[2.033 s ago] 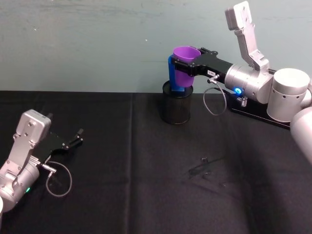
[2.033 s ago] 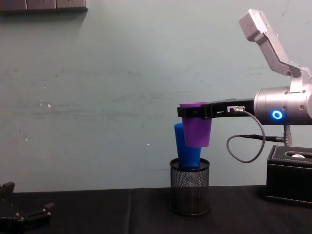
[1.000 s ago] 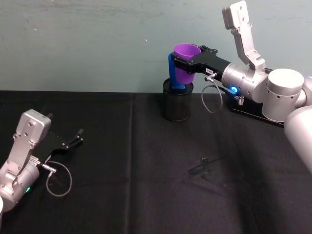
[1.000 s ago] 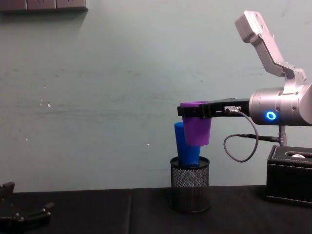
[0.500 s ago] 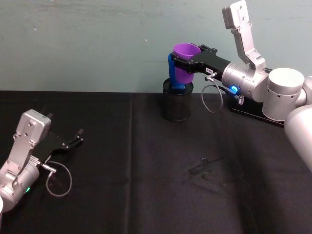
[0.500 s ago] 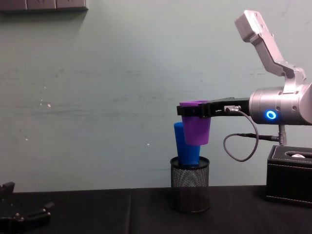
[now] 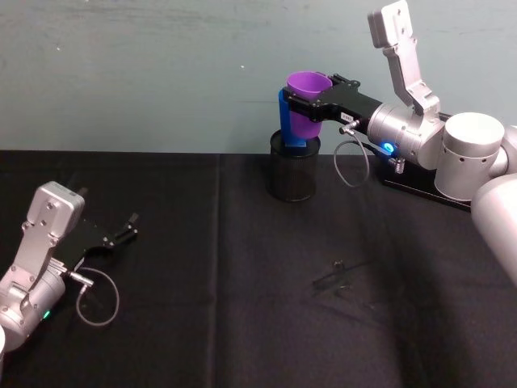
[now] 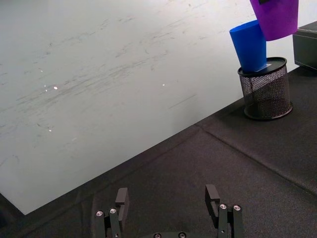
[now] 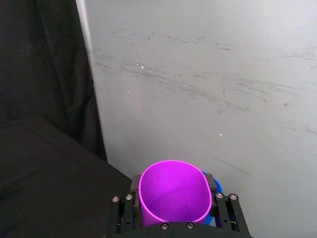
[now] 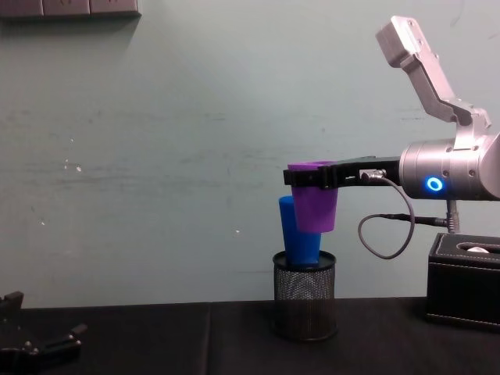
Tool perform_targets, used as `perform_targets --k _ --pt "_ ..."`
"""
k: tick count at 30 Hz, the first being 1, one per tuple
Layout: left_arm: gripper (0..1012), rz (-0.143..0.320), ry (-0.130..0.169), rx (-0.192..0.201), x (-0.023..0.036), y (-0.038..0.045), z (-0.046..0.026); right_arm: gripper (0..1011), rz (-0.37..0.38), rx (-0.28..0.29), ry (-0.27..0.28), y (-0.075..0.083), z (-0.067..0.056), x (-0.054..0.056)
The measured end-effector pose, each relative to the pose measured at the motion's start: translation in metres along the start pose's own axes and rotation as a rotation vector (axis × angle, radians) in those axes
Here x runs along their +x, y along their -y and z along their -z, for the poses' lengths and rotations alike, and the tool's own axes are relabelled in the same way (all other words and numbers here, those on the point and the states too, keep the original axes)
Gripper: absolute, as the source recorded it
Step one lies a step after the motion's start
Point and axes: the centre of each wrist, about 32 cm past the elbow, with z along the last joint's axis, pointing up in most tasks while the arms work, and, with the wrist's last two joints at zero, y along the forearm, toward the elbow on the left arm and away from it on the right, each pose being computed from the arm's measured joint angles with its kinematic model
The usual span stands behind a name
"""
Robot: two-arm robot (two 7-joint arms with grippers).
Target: Pick up one cup with a gripper and tap it against the other cup.
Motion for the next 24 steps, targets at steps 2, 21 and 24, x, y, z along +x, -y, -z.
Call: perform_targets --k 2,21,24 --pt "1011 0.0 0.0 0.0 0.0 0.0 0.0 746 0.0 0.0 0.0 0.0 0.0 0.0" --pt "1011 0.0 0.0 0.0 0.0 0.0 0.0 746 0.001 0.0 -0.001 0.0001 0.0001 -0.0001" --pt "1011 0.0 0.0 0.0 0.0 0.0 0.0 746 0.001 0.001 -0.001 0.0001 0.0001 -0.0001"
